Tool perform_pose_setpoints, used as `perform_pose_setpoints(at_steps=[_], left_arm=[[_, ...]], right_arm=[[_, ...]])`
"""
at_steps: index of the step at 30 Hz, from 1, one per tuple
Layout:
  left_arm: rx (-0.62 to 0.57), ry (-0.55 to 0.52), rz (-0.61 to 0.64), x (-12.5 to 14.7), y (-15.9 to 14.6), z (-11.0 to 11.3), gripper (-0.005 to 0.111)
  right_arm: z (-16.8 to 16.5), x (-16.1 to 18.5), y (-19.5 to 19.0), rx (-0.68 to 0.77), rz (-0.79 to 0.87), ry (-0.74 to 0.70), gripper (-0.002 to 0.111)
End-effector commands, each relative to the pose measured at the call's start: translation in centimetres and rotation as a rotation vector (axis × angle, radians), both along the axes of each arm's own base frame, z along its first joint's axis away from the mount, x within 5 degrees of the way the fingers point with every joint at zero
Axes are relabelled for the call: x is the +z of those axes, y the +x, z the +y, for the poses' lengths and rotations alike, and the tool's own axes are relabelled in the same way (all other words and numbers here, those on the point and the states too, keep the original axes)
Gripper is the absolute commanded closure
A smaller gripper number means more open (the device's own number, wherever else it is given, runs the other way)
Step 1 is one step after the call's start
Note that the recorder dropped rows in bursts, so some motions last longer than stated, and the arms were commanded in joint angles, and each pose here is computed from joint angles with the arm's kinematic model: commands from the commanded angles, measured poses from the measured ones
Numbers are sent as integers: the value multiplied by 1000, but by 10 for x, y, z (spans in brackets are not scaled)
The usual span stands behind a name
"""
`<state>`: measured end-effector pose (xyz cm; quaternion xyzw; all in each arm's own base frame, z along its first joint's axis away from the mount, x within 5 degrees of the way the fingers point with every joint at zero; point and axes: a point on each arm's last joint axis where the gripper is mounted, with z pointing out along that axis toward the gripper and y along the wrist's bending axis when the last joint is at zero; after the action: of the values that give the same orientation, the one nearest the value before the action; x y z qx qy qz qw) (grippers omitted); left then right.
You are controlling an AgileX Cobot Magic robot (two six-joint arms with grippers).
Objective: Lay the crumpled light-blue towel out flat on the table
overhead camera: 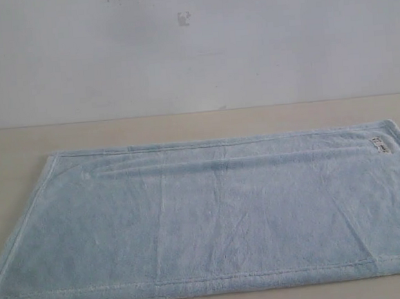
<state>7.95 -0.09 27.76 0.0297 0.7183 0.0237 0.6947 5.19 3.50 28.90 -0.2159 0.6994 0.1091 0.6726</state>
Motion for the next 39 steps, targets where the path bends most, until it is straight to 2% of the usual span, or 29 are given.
perform_pose_setpoints(at_steps=[1,6,10,14,18,21,39], left_arm=[[2,2,2,-1,0,0,103],[2,2,2,-1,0,0,103],[3,2,-4,0,-1,0,103],[3,2,-6,0,-1,0,103],[3,2,-6,0,-1,0,103],[3,2,-6,0,-1,0,103],[7,12,-7,-3,-1,1,103]], right_arm=[[-12,10,-5,-144,-162,13,108],[-23,-3,-17,-325,-257,99,108],[-32,-33,-7,-460,-135,219,108],[-39,-59,-1,-544,-27,192,108],[-39,-87,4,-532,-1,184,108],[-40,-106,2,-558,212,145,108],[-39,-103,2,-530,179,156,108]])
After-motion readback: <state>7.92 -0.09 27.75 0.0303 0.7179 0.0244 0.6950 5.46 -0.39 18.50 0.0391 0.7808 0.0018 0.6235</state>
